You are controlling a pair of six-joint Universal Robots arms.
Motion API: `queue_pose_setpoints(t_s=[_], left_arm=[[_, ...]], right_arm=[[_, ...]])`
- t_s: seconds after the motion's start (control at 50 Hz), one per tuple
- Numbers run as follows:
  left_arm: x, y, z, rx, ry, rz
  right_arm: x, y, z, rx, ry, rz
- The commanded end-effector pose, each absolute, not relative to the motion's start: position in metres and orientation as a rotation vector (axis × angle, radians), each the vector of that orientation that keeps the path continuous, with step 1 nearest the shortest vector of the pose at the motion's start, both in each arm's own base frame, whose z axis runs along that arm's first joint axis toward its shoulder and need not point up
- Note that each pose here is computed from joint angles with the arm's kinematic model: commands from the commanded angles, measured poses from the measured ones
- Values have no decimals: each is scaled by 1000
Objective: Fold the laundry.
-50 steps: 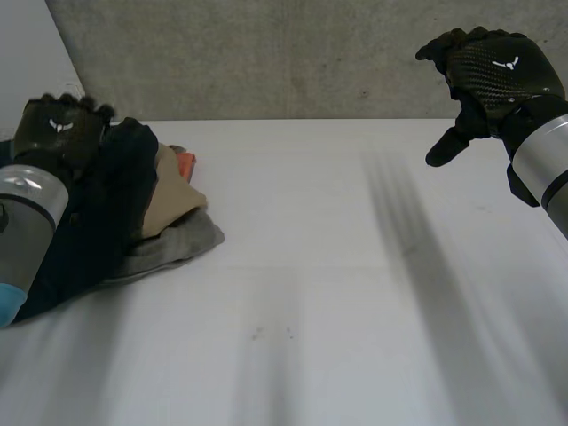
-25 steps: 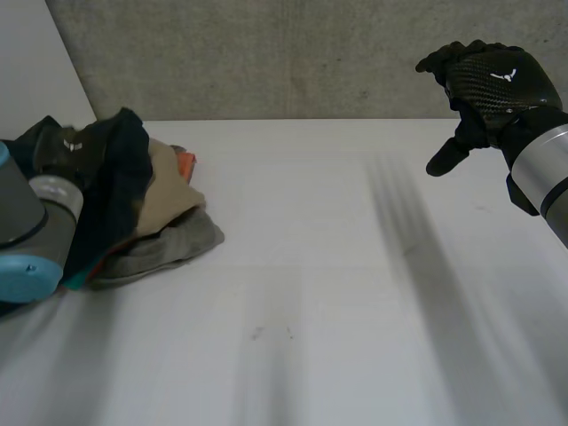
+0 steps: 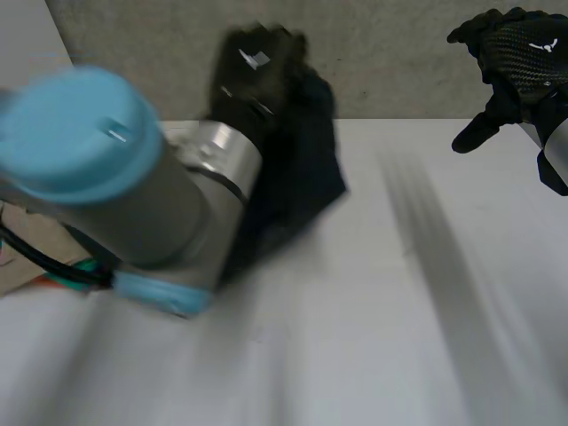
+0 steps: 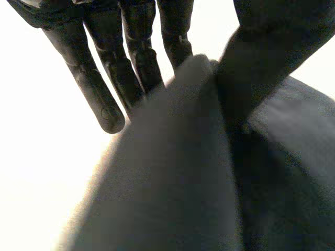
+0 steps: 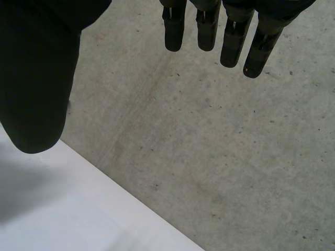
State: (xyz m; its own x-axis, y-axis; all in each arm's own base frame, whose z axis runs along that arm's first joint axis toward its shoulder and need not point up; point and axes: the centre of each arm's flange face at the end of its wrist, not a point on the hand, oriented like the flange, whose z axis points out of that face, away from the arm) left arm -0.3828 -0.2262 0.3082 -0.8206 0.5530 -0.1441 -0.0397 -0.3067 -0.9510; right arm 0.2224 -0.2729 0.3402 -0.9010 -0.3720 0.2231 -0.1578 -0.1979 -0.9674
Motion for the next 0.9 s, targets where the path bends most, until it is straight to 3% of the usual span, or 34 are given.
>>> queue_pose_setpoints(t_s=[0.02,0.16,0.26,0.36,0.54,0.64,0.9], left_arm=[[-408,-200,262,-681,-1608,1920],[-389,-211,275,-650,-1624,1974],[-339,-244,299,-558,-1677,2107],[-303,-253,300,-534,-1784,2134],[-260,-276,248,-894,-2075,2014],[-236,-305,209,-1060,-2233,1971],[-230,-340,160,-1141,-2336,1916]], right_arm=[[223,-273,340,-636,1894,-2235],[220,-275,339,-683,1910,-2260],[222,-270,332,-805,1986,-2197],[224,-260,311,-972,2133,-1973],[226,-252,243,-1101,2380,-1520],[230,-251,204,-1118,2395,-1477],[249,-261,143,-1120,2430,-1722]])
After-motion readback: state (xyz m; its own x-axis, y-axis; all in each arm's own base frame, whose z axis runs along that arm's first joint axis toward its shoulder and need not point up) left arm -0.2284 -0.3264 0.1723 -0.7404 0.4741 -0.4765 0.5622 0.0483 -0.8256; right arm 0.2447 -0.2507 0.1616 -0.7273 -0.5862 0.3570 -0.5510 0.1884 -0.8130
